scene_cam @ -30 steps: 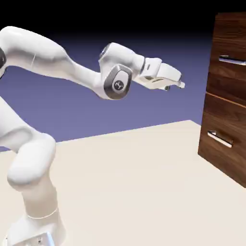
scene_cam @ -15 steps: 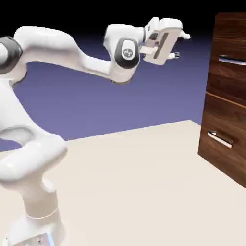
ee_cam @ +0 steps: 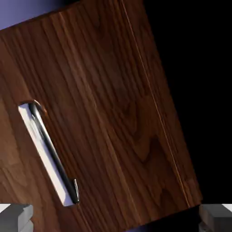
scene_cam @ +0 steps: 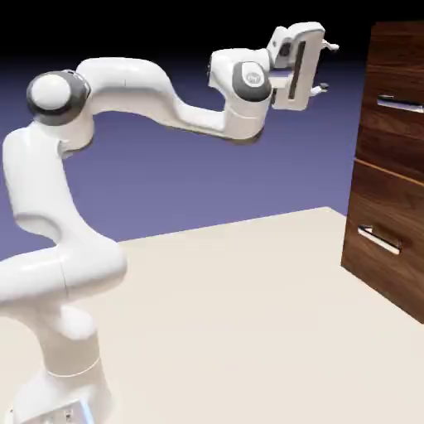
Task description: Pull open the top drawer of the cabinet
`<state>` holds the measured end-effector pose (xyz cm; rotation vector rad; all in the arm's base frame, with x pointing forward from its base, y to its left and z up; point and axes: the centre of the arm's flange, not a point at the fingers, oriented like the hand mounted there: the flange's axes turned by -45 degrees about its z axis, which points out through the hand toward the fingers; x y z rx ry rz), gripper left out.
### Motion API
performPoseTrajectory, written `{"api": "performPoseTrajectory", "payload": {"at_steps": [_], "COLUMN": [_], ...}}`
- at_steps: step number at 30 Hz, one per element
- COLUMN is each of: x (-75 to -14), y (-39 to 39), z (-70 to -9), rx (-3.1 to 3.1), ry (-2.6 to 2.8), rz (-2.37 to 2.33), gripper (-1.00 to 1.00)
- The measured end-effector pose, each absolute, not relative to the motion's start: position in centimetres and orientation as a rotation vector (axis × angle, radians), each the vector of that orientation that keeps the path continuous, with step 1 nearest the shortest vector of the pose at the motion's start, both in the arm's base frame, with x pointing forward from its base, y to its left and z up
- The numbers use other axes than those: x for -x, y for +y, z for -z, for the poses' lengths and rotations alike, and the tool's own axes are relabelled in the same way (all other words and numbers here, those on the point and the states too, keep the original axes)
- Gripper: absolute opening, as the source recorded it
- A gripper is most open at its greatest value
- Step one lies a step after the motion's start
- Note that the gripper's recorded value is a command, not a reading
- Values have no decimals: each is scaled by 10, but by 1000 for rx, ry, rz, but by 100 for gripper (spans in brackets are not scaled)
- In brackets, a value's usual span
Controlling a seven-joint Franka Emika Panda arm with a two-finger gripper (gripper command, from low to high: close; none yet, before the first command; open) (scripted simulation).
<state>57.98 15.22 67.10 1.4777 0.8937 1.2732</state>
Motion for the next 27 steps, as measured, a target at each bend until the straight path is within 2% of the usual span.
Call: {"api": "performPoseTrajectory", "payload": {"at_steps": [13,27], "x": [-667,-731], "y": [153,99], "z": [-621,-589], "rx": [-1313,-1209], "ry": [1106,1210], "rz": [-1191,-1210], "gripper": [0,0]}}
